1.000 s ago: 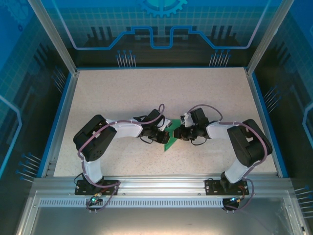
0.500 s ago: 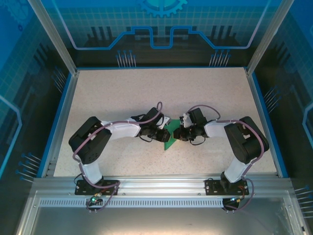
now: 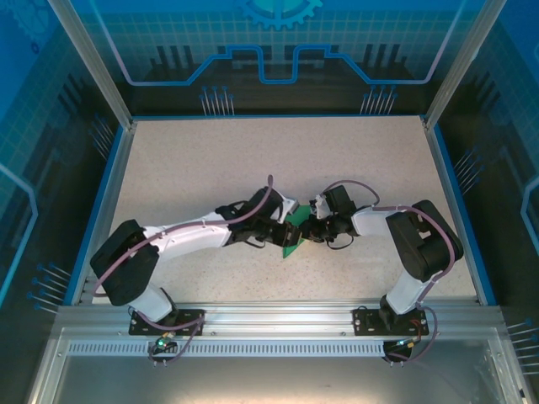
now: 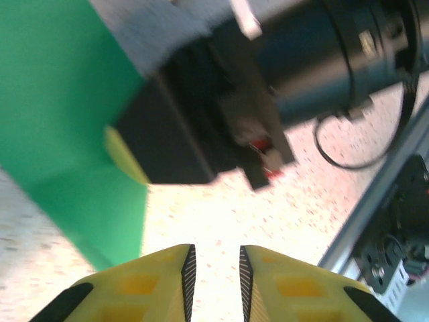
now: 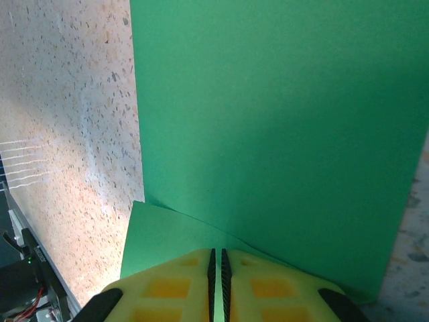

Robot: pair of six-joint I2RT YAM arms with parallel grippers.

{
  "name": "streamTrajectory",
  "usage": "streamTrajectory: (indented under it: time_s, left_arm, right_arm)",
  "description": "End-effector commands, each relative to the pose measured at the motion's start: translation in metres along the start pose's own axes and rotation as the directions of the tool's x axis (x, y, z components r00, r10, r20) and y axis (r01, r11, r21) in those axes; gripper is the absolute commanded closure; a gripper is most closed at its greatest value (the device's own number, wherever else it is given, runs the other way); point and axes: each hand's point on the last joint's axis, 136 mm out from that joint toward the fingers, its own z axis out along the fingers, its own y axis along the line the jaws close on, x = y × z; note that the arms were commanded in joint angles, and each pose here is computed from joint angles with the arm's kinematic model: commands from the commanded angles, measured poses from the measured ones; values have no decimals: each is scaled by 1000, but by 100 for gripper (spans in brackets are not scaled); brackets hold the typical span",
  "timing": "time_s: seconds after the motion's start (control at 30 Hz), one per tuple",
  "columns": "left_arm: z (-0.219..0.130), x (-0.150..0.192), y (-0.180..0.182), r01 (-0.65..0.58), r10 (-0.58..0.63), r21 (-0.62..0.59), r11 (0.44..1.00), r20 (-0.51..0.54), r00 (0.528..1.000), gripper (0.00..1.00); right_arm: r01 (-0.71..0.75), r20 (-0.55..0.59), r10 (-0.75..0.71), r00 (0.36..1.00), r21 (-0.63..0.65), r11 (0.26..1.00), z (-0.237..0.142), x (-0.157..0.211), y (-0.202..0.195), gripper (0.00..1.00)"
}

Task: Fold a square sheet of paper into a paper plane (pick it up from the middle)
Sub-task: Third fold the triangle at the center of the table.

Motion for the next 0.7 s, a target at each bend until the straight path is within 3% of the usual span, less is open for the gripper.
streamTrajectory:
  time_s: [0.0,0.27,0.67]
  left_arm:
    - [16,17,-7,15,-14,17,1000,-54,998,73]
    - [41,28,-1,-26,23,-31,999,-81,996,74]
    - [48,24,20,-75,67,-127,989,-66,996,75]
  right_arm:
    - [-58,-33,63,997,125,990,13,16,-32,85]
    - [-67,-38,72,997,123,990,14,16,-32,85]
    - [-61,-51,68,996,134,989,14,18,-33,85]
